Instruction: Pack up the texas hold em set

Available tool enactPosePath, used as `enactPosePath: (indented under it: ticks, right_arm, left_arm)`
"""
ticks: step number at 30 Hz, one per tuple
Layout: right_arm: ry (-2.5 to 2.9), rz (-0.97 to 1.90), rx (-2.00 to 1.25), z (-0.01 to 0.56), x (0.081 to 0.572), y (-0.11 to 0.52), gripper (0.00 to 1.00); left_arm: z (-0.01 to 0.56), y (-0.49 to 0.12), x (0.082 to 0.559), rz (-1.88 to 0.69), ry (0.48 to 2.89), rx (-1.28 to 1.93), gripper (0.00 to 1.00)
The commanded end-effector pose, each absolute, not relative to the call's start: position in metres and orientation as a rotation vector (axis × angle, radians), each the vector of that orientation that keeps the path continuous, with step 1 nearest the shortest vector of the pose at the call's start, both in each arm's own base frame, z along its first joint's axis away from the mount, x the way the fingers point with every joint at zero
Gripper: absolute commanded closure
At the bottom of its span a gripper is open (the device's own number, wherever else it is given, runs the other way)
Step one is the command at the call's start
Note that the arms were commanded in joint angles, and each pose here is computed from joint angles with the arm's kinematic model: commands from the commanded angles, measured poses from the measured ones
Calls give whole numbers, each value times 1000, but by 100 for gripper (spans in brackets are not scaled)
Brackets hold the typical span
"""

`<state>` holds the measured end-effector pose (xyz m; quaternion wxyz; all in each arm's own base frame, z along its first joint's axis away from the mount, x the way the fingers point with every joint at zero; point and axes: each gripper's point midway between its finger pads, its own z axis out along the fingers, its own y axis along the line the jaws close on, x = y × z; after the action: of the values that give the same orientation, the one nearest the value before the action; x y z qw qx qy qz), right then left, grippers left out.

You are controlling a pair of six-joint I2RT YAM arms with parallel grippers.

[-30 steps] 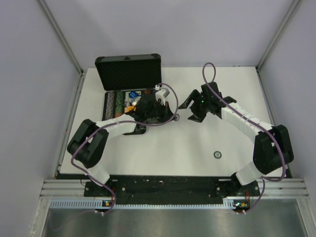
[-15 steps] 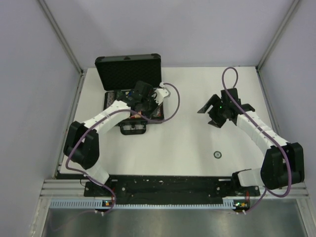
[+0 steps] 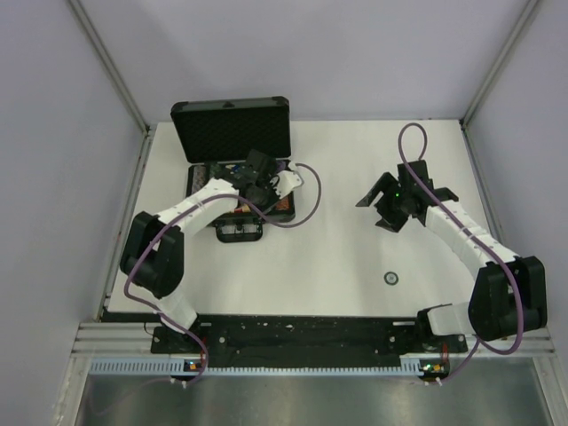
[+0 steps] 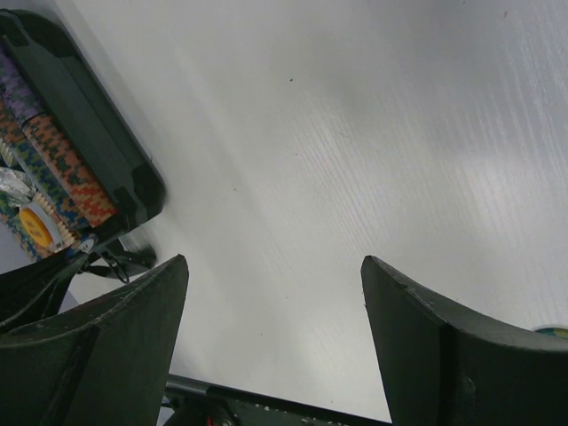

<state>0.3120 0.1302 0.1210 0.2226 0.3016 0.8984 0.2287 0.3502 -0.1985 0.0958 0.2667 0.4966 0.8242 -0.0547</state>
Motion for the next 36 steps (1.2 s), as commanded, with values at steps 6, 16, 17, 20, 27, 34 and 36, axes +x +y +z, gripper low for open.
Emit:
enactPosePath:
  ticks: [6, 16, 17, 20, 27, 34, 36]
  right_arm:
    - [2463, 630, 827, 125, 318, 127, 22]
    - [2478, 622, 836, 120, 317, 127, 22]
    - [2477, 621, 838, 120, 318, 126, 22]
    - [2477, 617, 835, 119, 318, 126, 22]
    - [2504, 540, 837, 109, 309, 115, 22]
    - [2527, 465, 832, 101, 301, 103, 22]
    - [2538, 422, 817, 99, 297, 98, 22]
  left_arm:
    - [106, -188, 379, -5, 2158, 1316, 100]
    - [98, -190, 389, 7, 2202, 1281, 78]
    - [98, -190, 388, 6, 2207, 1279, 71]
    - [103, -190, 388, 2, 2199, 1259, 60]
    - [133, -185, 391, -19, 2153, 1149, 51]
    - [162, -174, 395, -2, 2089, 1053, 52]
    - [171, -169, 396, -4, 2078, 1010, 52]
